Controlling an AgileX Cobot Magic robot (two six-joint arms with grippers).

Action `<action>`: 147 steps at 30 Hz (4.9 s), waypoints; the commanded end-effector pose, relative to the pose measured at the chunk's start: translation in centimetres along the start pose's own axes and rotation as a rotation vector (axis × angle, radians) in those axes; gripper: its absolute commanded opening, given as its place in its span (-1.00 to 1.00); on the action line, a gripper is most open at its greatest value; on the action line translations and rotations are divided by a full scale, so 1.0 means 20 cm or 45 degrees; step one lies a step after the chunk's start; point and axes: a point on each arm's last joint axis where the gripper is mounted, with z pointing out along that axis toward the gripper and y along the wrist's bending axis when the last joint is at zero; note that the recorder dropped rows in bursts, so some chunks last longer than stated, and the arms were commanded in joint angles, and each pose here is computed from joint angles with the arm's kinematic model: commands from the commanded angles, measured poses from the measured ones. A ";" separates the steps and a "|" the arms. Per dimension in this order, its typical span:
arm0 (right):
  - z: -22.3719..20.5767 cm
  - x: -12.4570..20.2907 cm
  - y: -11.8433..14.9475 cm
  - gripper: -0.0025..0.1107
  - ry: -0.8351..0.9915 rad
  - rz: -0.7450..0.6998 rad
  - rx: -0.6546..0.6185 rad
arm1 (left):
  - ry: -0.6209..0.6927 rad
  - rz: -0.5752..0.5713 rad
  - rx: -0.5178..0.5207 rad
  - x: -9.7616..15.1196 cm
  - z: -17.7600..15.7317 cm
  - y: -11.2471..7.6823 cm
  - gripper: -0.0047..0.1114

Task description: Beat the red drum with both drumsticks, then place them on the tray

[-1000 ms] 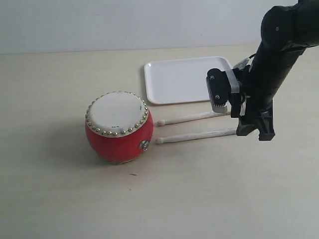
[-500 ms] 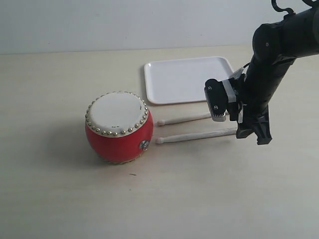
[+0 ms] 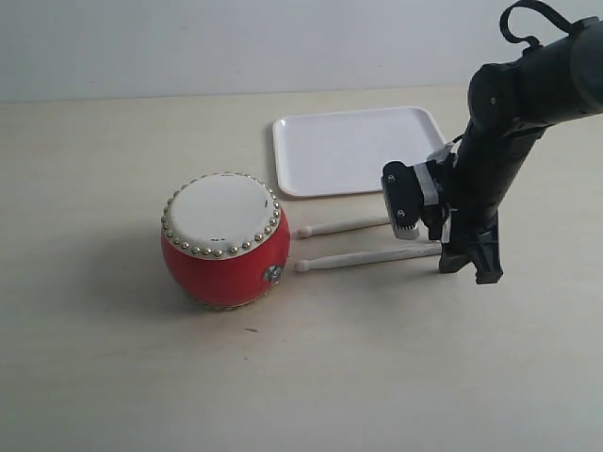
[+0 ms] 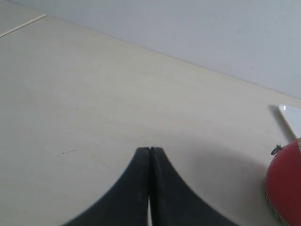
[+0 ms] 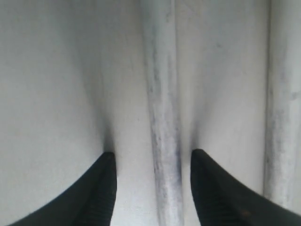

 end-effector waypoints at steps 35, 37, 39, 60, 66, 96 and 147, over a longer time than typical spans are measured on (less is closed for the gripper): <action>0.00 -0.01 -0.01 -0.96 -0.004 0.000 0.016 | -0.010 -0.001 0.001 0.00 0.00 0.00 -0.92; -0.01 -0.01 -0.01 -0.96 -0.007 0.002 0.022 | -0.010 -0.001 0.001 0.00 0.00 0.00 -0.92; -0.03 -0.01 -0.02 -0.96 -0.011 0.002 0.035 | -0.010 -0.001 0.001 0.00 0.00 0.00 -0.92; -0.35 0.02 0.08 -0.96 0.023 0.092 -0.009 | -0.010 -0.001 0.001 0.00 0.00 0.00 -0.92; -0.48 0.02 0.10 -0.96 0.000 0.192 0.060 | -0.010 -0.001 0.001 0.00 0.00 0.00 -0.92; -0.72 -0.15 0.24 -0.96 -0.492 1.081 -0.280 | -0.580 0.030 0.254 -0.19 -0.05 -0.09 -0.92; -0.84 -0.30 0.26 -0.96 -0.970 1.040 -0.592 | 0.586 0.922 -0.241 -0.28 0.77 -0.02 -0.92</action>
